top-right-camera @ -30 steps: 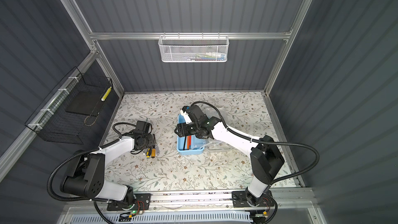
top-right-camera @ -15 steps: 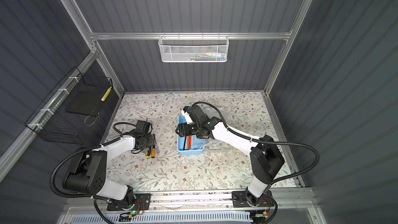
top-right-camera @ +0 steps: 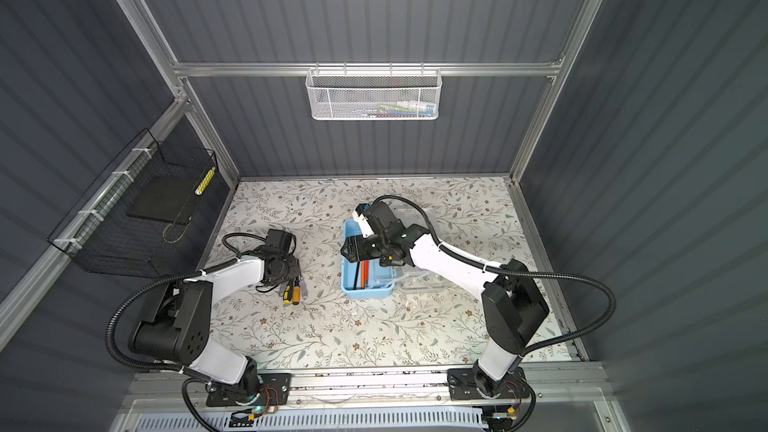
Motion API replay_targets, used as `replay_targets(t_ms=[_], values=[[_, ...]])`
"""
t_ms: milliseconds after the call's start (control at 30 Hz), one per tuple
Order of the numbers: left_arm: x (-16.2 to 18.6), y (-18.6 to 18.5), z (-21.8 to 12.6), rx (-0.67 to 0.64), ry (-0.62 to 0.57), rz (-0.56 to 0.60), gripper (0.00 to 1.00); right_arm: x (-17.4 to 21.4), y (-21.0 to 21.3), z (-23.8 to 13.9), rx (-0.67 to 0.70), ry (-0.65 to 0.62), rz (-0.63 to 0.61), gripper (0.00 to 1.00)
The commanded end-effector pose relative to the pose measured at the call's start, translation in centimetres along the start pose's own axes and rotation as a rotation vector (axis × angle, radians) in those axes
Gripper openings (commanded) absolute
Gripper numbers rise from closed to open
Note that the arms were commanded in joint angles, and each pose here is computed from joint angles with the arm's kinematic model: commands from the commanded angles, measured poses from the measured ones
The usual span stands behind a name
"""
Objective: Pack the tool kit
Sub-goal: 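Lower the left gripper onto the clear-handled screwdriver and close it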
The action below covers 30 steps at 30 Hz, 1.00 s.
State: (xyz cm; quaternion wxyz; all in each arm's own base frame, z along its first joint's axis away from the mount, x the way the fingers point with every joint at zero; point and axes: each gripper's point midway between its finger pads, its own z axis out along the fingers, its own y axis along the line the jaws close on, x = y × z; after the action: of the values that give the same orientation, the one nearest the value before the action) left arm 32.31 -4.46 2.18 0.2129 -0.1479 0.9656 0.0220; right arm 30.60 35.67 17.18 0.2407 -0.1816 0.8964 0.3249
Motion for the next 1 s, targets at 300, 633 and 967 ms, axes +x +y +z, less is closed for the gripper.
replay_targets(t_ms=[300, 633, 967], values=[[1.6, 1.2, -1.7, -0.035, 0.071, 0.018, 0.34, 0.4, -0.2, 1.1, -0.022, 0.032, 0.001, 0.71], [2.2, 1.1, -0.7, -0.038, 0.102, 0.022, 0.28, 0.5, -0.9, 1.0, -0.014, 0.028, 0.009, 0.71], [1.6, 0.7, -0.3, -0.038, 0.090, 0.028, 0.23, 0.5, -1.5, 1.0, -0.004, 0.023, 0.019, 0.71]])
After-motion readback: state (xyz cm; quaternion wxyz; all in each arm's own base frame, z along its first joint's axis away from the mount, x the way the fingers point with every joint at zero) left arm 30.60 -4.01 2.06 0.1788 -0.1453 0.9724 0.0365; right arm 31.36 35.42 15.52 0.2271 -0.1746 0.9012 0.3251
